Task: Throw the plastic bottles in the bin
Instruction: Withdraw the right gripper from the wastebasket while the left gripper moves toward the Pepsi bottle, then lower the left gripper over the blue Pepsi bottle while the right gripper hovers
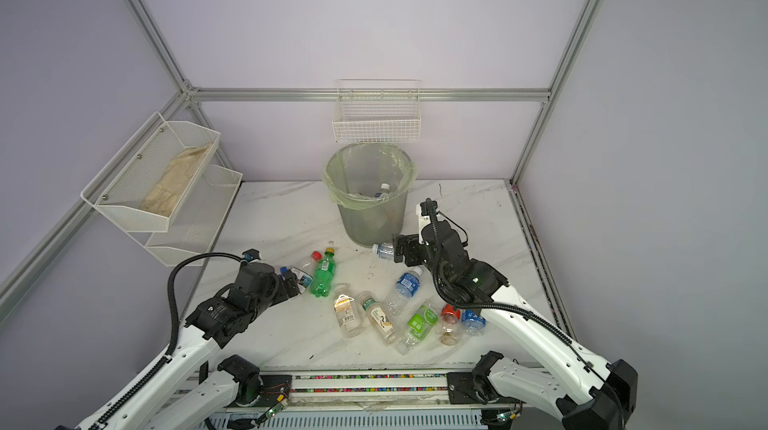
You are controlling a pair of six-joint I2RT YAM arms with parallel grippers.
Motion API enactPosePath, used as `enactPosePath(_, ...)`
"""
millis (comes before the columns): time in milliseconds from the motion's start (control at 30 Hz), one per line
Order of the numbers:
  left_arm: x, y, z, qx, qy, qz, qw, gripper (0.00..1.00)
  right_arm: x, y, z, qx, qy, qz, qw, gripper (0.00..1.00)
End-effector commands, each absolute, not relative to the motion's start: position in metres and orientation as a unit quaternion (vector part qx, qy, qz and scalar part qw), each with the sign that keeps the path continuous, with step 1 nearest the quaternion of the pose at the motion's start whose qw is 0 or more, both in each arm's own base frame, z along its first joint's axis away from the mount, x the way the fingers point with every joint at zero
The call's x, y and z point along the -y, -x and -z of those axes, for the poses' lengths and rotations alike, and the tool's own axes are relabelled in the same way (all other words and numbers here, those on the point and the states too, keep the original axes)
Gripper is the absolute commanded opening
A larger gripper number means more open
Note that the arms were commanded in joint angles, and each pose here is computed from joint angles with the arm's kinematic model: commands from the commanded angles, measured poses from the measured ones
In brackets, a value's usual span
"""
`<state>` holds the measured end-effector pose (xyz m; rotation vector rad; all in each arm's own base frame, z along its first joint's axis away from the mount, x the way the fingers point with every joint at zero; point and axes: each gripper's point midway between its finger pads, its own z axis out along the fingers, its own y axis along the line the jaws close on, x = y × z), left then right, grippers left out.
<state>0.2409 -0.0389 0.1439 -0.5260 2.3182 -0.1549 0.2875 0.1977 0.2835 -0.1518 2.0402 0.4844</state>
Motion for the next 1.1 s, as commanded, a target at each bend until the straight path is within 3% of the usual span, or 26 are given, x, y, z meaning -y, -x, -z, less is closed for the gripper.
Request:
enactPosePath(0, 0.036, -0.258, -0.178, -0.885, 0.208, 0.108, 0.403, 1.00, -0.191, -0.281, -0.279, -0.845, 0.047, -0.205, 0.492, 0.96)
enactPosePath(433, -0.032, -0.296, -0.169, -0.869, 0.295, 0.082, 0.389, 1.00, -0.182, -0.266, -0.275, -0.844, 0.041, -0.221, 0.487, 0.96)
enactPosePath(800, -0.054, -0.323, -0.168, -0.873, 0.288, 0.038, 0.392, 1.00, -0.183, -0.261, -0.282, -0.837, 0.039, -0.240, 0.490, 0.97)
enactPosePath(1067, -0.066, -0.333, -0.143, -0.881, 0.312, 0.033, 0.354, 1.00, -0.184, -0.258, -0.280, -0.836, 0.037, -0.251, 0.487, 0.96)
